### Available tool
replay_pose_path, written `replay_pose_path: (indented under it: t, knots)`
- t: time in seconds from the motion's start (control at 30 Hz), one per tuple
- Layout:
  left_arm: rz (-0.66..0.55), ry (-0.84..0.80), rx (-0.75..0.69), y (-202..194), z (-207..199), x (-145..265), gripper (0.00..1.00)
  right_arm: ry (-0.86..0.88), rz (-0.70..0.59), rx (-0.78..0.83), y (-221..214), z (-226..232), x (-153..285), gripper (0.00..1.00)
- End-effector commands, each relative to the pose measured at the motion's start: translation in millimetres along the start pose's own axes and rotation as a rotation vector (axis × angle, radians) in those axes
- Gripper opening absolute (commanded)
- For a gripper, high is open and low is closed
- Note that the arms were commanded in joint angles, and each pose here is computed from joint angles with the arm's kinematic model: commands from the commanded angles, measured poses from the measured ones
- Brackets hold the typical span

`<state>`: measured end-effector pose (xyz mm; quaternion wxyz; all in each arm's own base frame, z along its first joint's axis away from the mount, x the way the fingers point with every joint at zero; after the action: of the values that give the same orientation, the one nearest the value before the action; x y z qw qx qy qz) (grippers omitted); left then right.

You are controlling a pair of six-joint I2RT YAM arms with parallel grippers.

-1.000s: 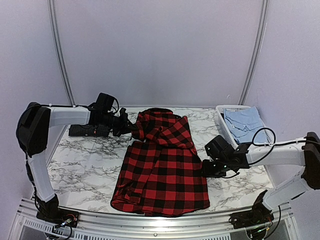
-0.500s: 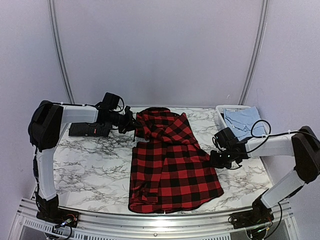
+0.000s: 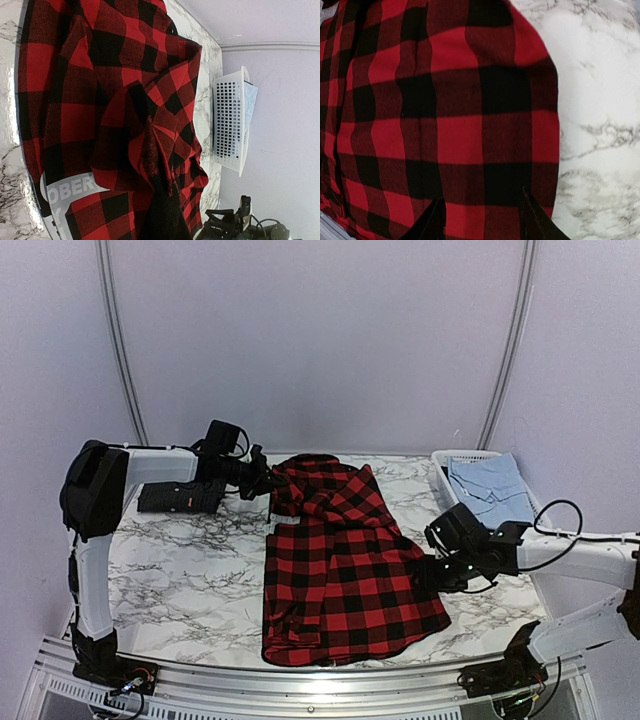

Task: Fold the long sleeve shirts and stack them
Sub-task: Move the right arm to the center of the board with the 1/3-folded shirt, then pick up the corner of the shirt from the center of the board.

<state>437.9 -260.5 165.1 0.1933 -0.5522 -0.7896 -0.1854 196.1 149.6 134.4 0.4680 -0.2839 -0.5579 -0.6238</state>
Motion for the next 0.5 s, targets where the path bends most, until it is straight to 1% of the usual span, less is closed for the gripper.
replay_pose_path:
  t: [0.0,0.27,0.47]
  knots:
    - [-0.025,-0.074,-0.053,2,-26,17,0.00,-0.100,0.121,-0.077,-42,-9,16,0.46]
    - [-0.036,-0.101,-0.074,1,-40,25,0.00,-0.182,0.157,-0.139,-74,-23,38,0.41]
    - [-0.041,-0.114,-0.086,2,-46,28,0.00,-0.157,0.129,-0.173,-78,-24,30,0.38]
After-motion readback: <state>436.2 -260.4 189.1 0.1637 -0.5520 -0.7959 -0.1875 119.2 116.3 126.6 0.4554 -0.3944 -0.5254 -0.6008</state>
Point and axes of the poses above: each gripper's point midway between its finger pads, its own x axis back along the fingers, its own z axis along the line the jaws close on, y = z × x, the point moved 8 cm from there along x, back along the fingers, and after that the axes turned 7 degrees about x, right-handed, at the moved point
